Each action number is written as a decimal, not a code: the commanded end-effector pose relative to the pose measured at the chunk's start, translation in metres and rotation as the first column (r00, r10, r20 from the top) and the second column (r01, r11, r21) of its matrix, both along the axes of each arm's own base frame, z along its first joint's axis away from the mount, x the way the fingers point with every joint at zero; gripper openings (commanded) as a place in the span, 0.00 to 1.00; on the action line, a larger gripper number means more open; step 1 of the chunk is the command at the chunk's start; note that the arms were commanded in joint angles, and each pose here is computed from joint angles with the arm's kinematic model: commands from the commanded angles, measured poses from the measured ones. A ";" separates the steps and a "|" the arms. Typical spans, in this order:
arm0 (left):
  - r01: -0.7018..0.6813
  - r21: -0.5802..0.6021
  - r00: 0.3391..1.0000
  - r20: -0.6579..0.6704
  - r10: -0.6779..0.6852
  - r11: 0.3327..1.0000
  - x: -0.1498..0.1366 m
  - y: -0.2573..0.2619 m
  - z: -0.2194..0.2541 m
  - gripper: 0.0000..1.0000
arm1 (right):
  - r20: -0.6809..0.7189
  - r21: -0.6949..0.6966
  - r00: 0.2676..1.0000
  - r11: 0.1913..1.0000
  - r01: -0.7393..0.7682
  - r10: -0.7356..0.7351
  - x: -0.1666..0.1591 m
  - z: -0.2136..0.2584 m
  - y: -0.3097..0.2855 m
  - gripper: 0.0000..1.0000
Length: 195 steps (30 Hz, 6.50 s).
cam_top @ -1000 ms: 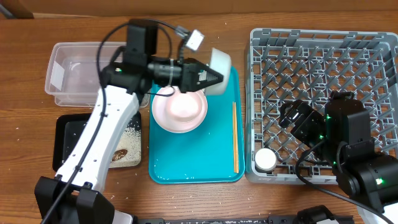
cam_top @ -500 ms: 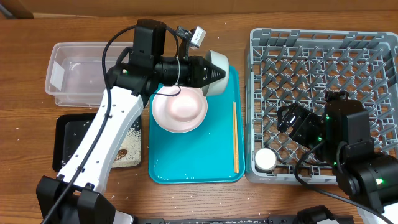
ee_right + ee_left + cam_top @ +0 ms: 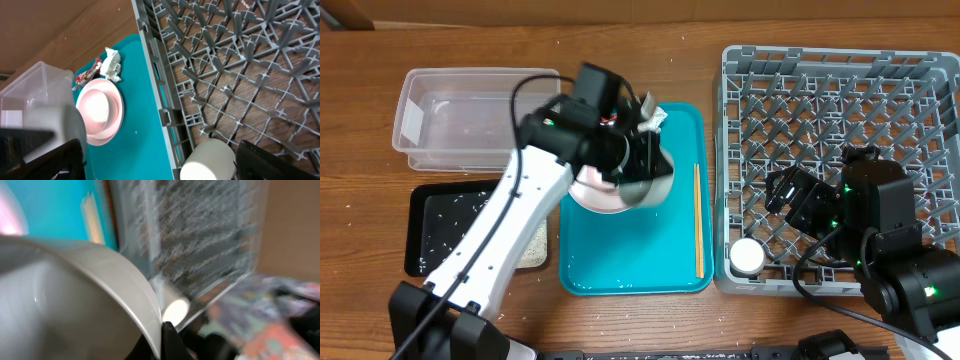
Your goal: Sort waste into correct bins and load items into the dishwasher
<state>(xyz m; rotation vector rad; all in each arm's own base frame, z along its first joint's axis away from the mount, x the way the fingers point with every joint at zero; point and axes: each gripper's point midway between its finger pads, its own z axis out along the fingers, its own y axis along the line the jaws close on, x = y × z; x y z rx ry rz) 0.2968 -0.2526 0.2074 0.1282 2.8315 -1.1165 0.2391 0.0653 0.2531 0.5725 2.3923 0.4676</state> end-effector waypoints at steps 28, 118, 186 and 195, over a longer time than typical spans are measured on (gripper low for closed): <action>0.071 0.625 0.982 0.094 -0.165 0.777 -0.062 0.022 -0.122 0.28 | 0.029 0.005 1.000 1.000 -0.003 0.003 0.001 0.009 -0.001 1.00; 0.020 0.743 0.742 0.438 -0.508 0.669 0.211 0.073 -0.100 0.78 | -0.113 -0.013 0.992 0.998 -0.054 0.052 0.017 -0.025 0.011 1.00; -0.553 0.394 0.726 0.660 0.192 0.734 0.061 0.234 0.156 0.54 | -0.115 -0.029 0.980 0.986 -0.163 0.159 0.012 -0.026 0.019 0.95; -0.651 0.342 0.685 0.649 0.330 0.678 -0.023 0.248 0.181 0.69 | -0.076 -0.030 0.914 0.915 -0.402 0.399 -0.003 -0.021 0.066 0.92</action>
